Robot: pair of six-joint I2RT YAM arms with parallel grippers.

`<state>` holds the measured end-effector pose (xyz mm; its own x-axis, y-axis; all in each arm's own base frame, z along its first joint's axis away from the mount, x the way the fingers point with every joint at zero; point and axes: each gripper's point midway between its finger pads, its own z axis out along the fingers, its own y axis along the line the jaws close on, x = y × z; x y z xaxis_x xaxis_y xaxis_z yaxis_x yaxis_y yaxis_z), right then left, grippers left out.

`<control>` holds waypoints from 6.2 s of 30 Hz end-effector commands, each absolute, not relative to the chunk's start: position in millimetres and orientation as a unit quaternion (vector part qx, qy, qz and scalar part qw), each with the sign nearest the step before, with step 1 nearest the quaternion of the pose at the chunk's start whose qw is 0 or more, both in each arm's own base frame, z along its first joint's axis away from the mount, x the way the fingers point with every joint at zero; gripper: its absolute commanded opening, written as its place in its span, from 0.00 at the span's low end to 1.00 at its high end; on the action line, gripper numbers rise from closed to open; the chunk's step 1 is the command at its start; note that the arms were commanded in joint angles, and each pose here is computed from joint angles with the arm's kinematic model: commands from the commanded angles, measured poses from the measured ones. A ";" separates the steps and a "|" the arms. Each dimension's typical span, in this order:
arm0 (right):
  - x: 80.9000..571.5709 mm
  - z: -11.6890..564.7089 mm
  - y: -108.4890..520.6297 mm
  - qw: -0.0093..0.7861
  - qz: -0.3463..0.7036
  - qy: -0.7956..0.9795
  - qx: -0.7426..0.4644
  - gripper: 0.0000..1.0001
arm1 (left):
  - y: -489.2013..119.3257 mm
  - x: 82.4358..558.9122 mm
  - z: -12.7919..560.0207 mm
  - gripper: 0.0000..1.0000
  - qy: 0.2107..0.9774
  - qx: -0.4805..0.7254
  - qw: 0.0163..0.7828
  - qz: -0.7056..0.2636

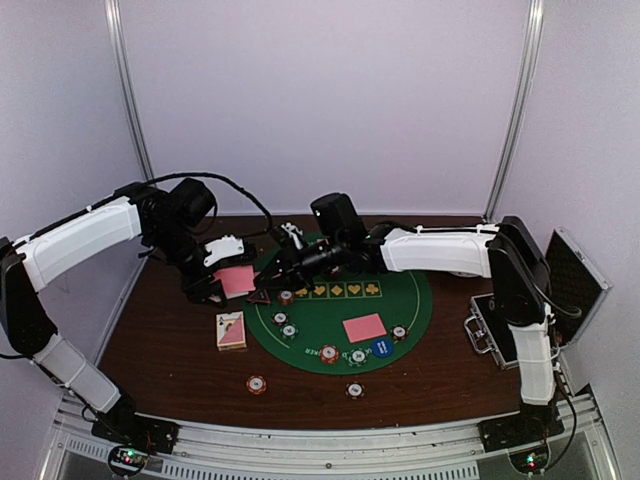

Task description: Distribute texas hold em gaming equipment

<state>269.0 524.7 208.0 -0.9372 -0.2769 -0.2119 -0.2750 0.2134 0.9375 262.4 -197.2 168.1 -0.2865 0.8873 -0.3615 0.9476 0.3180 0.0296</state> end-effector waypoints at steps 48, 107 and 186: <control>269.2 221.4 520.6 0.011 -0.627 -0.762 0.164 0.06 | -206.5 274.3 171.3 0.00 0.788 0.580 0.180 -0.100; 282.8 72.8 281.0 0.020 -0.384 -0.922 0.049 0.00 | -205.5 278.7 176.5 0.00 0.792 0.576 0.183 -0.092; 326.6 180.9 405.0 -0.166 -0.394 -0.893 0.144 0.77 | -209.8 275.2 185.7 0.00 0.793 0.571 0.185 -0.108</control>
<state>324.2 354.1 108.3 -0.9076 -0.2366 -0.3468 -0.3752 0.8277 0.4174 271.4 -203.1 170.2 -0.2818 0.8857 -0.3689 0.9483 0.3157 0.0337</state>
